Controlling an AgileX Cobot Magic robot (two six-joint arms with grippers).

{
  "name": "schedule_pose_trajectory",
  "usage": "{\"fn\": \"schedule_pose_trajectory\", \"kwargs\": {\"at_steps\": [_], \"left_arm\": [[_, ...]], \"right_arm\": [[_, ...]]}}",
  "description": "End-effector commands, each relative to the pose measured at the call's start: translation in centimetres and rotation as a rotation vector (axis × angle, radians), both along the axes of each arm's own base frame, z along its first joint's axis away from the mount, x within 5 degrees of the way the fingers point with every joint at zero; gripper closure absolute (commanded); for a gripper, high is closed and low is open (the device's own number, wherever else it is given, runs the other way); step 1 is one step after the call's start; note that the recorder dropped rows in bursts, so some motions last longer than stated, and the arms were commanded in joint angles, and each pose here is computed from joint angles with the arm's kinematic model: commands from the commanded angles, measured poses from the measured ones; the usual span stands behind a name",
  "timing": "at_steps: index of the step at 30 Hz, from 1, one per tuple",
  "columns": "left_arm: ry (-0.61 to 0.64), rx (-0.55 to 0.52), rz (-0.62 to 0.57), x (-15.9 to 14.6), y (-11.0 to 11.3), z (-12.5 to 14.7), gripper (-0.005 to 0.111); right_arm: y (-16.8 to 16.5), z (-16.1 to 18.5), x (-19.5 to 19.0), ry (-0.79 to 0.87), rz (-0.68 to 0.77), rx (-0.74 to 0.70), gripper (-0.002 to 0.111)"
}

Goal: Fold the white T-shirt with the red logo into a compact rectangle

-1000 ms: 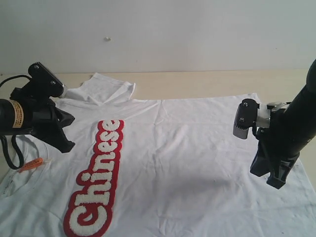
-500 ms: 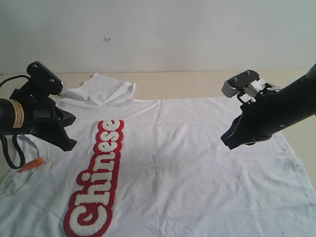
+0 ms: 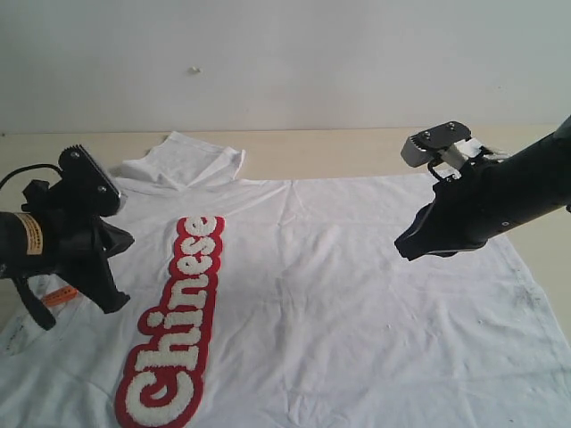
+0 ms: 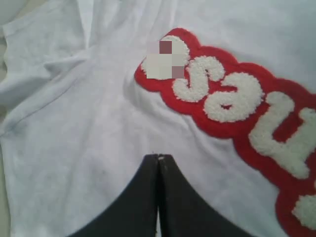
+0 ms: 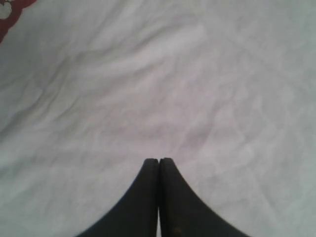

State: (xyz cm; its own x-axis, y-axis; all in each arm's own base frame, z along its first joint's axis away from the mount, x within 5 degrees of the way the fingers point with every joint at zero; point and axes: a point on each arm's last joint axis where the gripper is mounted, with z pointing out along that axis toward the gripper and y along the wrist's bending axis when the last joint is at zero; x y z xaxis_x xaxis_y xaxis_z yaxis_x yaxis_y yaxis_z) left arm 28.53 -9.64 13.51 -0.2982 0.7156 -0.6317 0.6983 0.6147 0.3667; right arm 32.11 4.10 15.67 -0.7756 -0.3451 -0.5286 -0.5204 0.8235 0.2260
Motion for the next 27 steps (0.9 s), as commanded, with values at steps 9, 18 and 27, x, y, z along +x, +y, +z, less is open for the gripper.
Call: {"fn": "schedule_pose_trajectory", "kwargs": {"at_steps": [9,18,27], "left_arm": [[0.122,0.459,-0.403,-2.8,-0.5,-1.8,0.107],[0.311,0.408,-0.441,1.6,1.5,2.8,0.107],[0.455,0.389,-0.494,1.7,2.1,3.4,0.107]], "right_arm": [[0.0,0.4,0.2,-0.017,-0.004,0.0,0.108],[0.0,0.4,0.2,-0.017,-0.004,0.0,0.108],[0.0,0.4,0.2,-0.017,-0.004,0.0,0.108]]}}
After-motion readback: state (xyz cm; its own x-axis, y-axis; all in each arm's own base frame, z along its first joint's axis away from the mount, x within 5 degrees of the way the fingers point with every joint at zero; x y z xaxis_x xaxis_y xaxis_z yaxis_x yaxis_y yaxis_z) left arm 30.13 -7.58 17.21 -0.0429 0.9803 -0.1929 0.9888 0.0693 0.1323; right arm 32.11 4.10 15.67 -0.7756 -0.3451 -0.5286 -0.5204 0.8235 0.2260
